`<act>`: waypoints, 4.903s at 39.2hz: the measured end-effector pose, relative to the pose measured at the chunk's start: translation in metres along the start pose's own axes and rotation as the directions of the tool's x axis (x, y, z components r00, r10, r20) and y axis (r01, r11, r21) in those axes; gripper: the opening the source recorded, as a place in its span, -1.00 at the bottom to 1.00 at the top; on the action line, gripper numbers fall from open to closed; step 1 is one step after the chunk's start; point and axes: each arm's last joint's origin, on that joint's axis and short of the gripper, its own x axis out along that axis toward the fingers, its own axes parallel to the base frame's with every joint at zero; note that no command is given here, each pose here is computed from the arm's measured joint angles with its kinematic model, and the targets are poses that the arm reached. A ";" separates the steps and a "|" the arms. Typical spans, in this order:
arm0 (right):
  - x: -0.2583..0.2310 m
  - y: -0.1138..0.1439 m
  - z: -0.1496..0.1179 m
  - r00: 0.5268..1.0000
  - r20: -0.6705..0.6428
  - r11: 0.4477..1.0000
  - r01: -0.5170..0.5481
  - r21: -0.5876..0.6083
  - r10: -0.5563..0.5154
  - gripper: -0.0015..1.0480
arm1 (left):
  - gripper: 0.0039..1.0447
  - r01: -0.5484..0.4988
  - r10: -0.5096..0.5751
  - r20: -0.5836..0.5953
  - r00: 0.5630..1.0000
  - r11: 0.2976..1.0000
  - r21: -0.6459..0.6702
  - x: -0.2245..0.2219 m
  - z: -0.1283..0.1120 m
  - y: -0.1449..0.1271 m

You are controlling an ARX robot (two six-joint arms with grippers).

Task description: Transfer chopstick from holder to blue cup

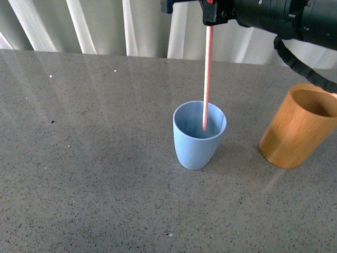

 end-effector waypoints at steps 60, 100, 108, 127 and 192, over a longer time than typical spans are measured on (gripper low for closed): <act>-0.218 -0.053 0.008 0.841 0.097 0.845 0.536 -0.004 -0.533 0.19 | 0.87 0.000 0.000 0.000 1.000 1.000 0.000 0.000 0.000 0.000; -0.254 -0.031 -0.021 0.837 0.138 0.845 0.535 -0.007 -0.529 -0.98 | 0.87 0.000 0.000 0.000 1.000 1.000 0.000 0.000 0.000 0.000; -0.257 -0.030 -0.021 0.837 0.138 0.845 0.535 -0.007 -0.529 -0.98 | 0.87 0.000 0.000 0.000 1.000 1.000 0.000 0.000 0.000 0.000; -0.269 -0.022 -0.026 0.837 0.133 0.844 0.537 -0.006 -0.531 -0.98 | 0.87 0.000 0.000 0.002 1.000 1.000 0.000 0.000 0.000 0.000; -0.269 -0.022 -0.026 0.837 0.133 0.844 0.537 -0.006 -0.531 0.81 | 0.87 0.000 0.000 0.001 1.000 1.000 0.000 0.000 0.000 0.000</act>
